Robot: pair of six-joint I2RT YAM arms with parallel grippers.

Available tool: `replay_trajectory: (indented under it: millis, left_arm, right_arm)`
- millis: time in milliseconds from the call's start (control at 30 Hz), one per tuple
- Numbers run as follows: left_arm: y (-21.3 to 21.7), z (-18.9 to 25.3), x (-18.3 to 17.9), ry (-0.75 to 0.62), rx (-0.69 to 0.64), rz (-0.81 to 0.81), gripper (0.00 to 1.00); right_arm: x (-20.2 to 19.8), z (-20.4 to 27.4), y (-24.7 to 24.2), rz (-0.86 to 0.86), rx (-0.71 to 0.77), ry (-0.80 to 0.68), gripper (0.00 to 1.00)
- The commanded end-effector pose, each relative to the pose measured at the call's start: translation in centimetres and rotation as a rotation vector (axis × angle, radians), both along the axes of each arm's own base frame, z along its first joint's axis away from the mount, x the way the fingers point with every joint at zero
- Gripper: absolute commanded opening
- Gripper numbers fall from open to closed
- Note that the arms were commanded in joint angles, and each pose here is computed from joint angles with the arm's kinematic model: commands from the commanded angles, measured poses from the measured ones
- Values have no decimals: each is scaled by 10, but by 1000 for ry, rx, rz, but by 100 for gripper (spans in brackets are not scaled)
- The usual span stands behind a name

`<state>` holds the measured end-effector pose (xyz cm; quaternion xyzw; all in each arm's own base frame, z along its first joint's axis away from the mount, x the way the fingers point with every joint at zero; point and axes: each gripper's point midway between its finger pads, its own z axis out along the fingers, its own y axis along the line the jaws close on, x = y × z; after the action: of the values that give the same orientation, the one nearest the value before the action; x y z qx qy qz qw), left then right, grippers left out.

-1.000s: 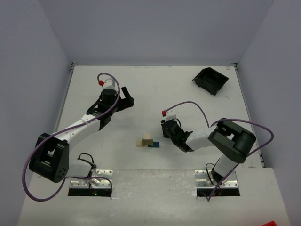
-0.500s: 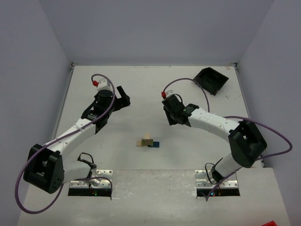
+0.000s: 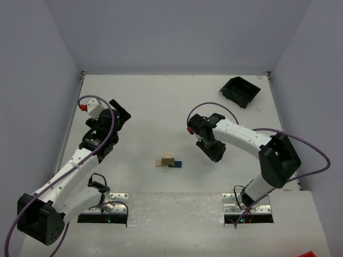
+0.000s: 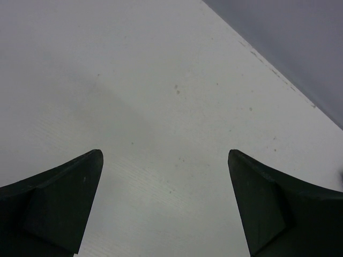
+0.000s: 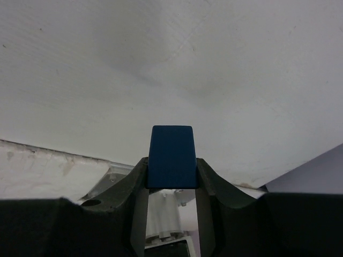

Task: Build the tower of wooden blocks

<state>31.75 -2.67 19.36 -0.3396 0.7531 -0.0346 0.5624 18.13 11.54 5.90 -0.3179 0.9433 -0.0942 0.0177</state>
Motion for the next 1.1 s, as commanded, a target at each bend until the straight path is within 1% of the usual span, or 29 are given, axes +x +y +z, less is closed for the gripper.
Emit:
replay_trajectory:
  millis: [0,100,167,300,367,433,500,533,567,633,667,733,767,867,967,1067]
  left_arm:
    - [12,4,-2,-14,12,65,100]
    - [13,1,-1,-3,19,67,100]
    - [9,0,1,-14,15,43,100]
    - [8,-1,2,-18,20,32,100]
    - [5,0,3,-28,15,21,100]
    - [3,1,4,-35,15,7,100]
    - [3,0,4,-39,16,5,100]
    - [3,1,4,-40,16,5,100]
    - [3,1,4,-41,16,4,100]
    - [3,1,5,-41,16,0,100]
    - [2,1,5,-41,17,-1,100]
    - [2,0,5,-38,19,-3,100]
    - [2,0,5,-38,18,-5,100]
    - [1,0,5,-37,17,-12,100]
    - [0,0,5,-41,14,-18,100]
    - [-2,-1,6,-39,13,-25,100]
  right_arm:
    - [2,2,7,89,-46,131,17]
    - [16,-10,14,142,-69,174,20]
    - [27,-19,20,156,-55,196,24]
    - [50,-32,27,165,-30,231,25]
    - [58,-42,29,161,-32,237,29]
    - [67,-47,36,162,-9,223,35]
    - [77,-52,40,163,0,190,42]
    - [82,-54,42,163,5,170,44]
    - [86,-56,45,158,20,154,48]
    - [92,-61,50,140,51,135,62]
    - [93,-62,52,137,59,126,64]
    - [102,-66,58,119,80,83,76]
    - [107,-66,61,99,91,56,83]
    - [117,-54,71,49,157,-45,98]
    - [122,-37,78,34,248,-153,99]
    - [116,-21,73,-15,309,-255,99]
